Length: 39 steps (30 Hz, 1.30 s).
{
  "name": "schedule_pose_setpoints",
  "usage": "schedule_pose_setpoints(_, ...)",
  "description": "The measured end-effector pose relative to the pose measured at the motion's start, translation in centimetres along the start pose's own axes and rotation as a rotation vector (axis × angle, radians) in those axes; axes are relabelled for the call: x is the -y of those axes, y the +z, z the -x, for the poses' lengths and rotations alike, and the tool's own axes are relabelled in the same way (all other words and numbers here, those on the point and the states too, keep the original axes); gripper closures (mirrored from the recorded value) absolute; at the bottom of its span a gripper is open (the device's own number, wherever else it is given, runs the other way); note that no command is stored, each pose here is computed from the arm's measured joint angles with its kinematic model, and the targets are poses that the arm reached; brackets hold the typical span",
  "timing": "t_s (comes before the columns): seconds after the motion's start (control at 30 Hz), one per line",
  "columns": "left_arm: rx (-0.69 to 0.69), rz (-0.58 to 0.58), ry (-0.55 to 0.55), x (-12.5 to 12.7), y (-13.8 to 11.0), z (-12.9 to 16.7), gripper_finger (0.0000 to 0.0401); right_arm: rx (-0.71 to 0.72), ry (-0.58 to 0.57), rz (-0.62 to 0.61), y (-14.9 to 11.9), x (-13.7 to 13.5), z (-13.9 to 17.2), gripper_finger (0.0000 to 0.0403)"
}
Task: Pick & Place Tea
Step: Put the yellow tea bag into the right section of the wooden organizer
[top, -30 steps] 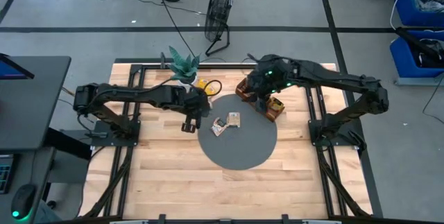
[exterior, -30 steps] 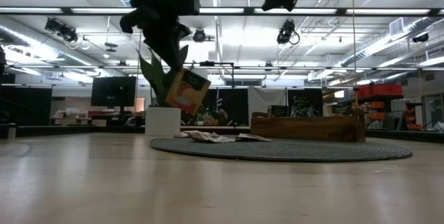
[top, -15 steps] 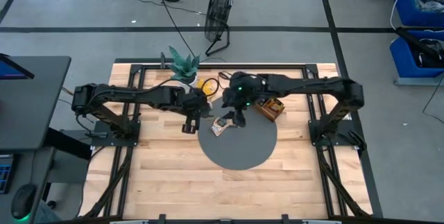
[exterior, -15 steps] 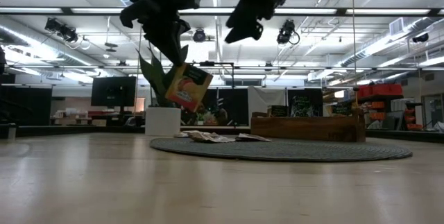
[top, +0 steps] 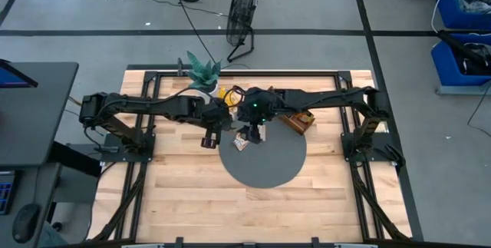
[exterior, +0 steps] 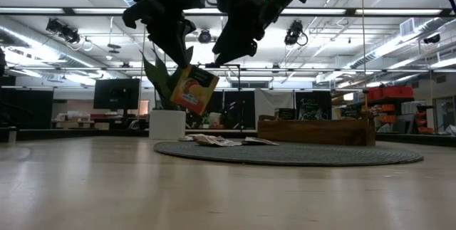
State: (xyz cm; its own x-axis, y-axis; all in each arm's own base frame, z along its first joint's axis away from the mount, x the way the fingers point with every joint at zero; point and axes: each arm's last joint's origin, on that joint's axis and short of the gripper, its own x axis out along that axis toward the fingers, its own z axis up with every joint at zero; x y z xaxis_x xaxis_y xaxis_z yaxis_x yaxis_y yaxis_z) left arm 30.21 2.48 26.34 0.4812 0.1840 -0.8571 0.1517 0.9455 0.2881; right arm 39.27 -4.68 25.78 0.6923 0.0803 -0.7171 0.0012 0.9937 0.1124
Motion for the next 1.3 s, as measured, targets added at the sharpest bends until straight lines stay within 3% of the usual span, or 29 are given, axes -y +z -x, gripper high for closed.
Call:
schedule_pose_setpoints(0.3, 0.021, 0.008, 0.012, -0.1, 0.0, 0.6, 0.0401, -0.012, -0.016, -0.005, -0.4, 0.2, -1.7, 0.0174)
schedule_pose_setpoints(1.03, 0.047, 0.021, 0.029, -0.3, 0.2, 0.8, 0.0401, 0.036, -0.029, -0.019, 0.0, 0.3, -2.4, 0.0184)
schedule_pose_setpoints(1.3, 0.047, 0.021, 0.029, -0.3, 0.2, 0.8, 0.0401, 0.020, -0.029, -0.022, -0.2, 0.3, -2.4, 0.0237)
